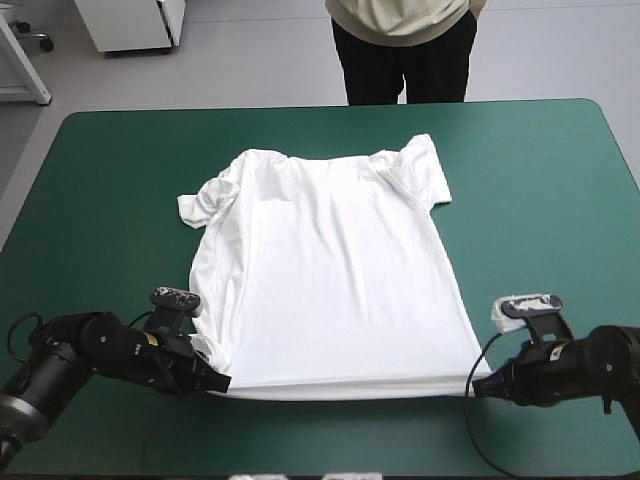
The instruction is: Fold the cloth
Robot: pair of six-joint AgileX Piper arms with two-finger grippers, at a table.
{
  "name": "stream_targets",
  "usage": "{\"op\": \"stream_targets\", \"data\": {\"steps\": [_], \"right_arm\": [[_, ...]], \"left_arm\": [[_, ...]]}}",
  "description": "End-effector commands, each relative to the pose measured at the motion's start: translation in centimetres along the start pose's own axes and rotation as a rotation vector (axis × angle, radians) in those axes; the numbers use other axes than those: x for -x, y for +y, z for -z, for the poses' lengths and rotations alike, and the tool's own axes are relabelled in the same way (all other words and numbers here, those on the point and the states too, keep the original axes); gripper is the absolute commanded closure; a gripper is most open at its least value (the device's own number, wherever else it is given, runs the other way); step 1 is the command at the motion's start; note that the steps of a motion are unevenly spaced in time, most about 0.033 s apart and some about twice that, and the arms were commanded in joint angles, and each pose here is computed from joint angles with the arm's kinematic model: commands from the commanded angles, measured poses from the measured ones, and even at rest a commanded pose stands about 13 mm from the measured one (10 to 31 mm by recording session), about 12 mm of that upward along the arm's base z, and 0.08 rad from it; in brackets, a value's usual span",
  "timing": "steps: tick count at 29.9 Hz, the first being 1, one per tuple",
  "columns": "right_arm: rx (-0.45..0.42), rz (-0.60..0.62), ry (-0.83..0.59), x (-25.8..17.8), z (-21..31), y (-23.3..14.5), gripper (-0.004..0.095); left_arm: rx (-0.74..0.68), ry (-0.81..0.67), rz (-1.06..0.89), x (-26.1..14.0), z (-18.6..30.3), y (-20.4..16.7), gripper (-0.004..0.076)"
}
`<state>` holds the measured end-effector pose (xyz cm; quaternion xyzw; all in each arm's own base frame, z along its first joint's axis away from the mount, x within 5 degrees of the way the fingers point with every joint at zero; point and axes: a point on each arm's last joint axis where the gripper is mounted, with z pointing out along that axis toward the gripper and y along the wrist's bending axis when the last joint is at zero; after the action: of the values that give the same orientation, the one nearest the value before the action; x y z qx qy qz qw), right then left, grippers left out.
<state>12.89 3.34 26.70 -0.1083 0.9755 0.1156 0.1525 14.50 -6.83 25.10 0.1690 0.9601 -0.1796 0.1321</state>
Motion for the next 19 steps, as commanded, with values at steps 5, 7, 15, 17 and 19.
{"op": "stream_targets", "data": {"steps": [5,7,15,17,19], "right_arm": [[-0.064,-0.005,0.039,-3.3,-0.3,-0.5,0.0925],[-0.064,-0.011,0.037,-3.5,-0.3,-0.5,0.0925],[-0.039,-0.026,0.030,-3.7,-0.8,-0.3,0.0925],[-0.024,-0.028,0.034,-3.7,-0.8,-0.2,0.0924],[-0.019,-0.027,0.042,-3.8,-0.8,-0.2,0.0906]], "left_arm": [[0.002,0.078,-0.037,-2.4,0.7,-0.2,0.0733],[0.003,0.068,-0.028,-3.1,1.0,-0.4,0.0733],[0.069,0.090,-0.053,-4.7,1.3,0.1,0.0733],[0.065,0.111,-0.045,-5.0,0.9,0.2,0.0733],[0.066,0.105,-0.041,-5.1,0.6,0.3,0.0731]]}}
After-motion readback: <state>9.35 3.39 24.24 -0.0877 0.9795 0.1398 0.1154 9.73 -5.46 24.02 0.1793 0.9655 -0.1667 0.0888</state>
